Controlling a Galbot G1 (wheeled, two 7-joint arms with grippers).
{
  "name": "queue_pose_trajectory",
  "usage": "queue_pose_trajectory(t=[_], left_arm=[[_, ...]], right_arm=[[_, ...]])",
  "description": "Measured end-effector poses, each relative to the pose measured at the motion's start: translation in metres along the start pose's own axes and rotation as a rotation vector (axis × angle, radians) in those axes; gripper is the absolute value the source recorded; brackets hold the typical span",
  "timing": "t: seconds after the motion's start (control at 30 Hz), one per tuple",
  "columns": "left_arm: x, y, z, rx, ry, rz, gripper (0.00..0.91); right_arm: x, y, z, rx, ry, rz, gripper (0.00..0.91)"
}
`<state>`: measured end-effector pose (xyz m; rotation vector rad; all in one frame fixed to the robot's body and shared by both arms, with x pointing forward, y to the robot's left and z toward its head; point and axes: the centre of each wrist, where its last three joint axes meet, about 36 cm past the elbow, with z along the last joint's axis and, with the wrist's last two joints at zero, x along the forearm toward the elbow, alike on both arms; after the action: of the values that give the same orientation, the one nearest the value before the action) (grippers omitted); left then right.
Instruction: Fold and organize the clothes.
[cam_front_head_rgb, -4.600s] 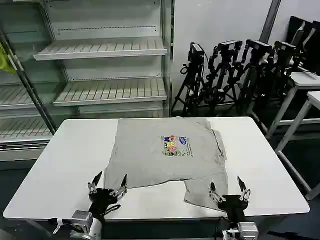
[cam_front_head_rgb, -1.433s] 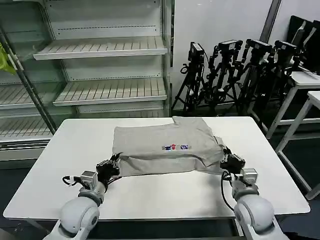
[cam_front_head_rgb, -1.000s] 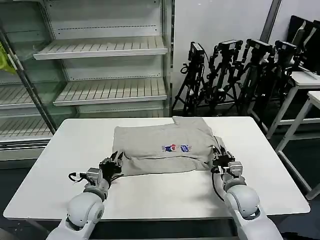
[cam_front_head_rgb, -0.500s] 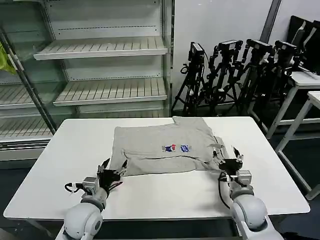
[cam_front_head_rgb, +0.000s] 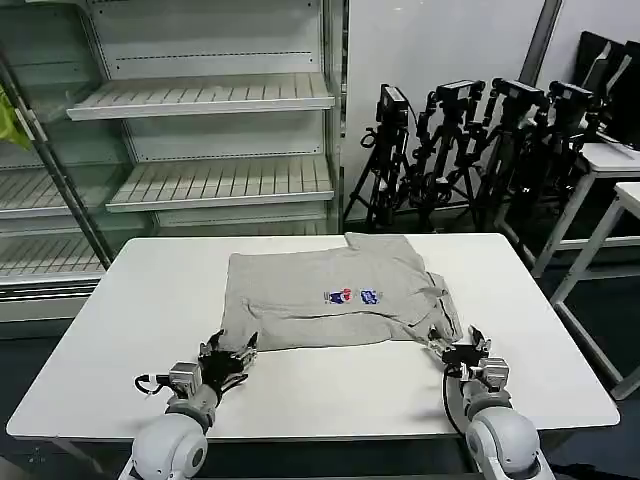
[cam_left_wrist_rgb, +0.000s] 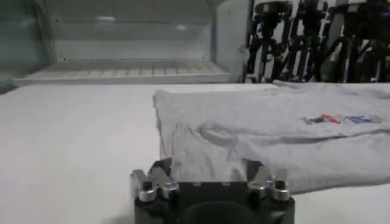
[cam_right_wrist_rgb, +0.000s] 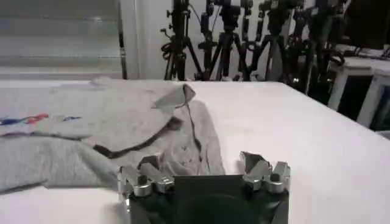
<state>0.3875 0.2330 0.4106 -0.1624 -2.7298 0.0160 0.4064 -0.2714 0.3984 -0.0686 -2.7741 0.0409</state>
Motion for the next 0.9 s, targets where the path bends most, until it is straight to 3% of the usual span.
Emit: queue_pose_trajectory(t=[0.53,0.9], left_arm=[[0.009,-0.003,0.008,0.021,0.018,0.006,0.050],[0.038,-0.011,0.012,0.035,0.008,0.006,0.050]], right_arm=[[0.004,0.001,0.005,-0.001,0.042,-0.036,0.000],[0.051,0.004,0.007,0.014,0.020,-0.038,0.000]])
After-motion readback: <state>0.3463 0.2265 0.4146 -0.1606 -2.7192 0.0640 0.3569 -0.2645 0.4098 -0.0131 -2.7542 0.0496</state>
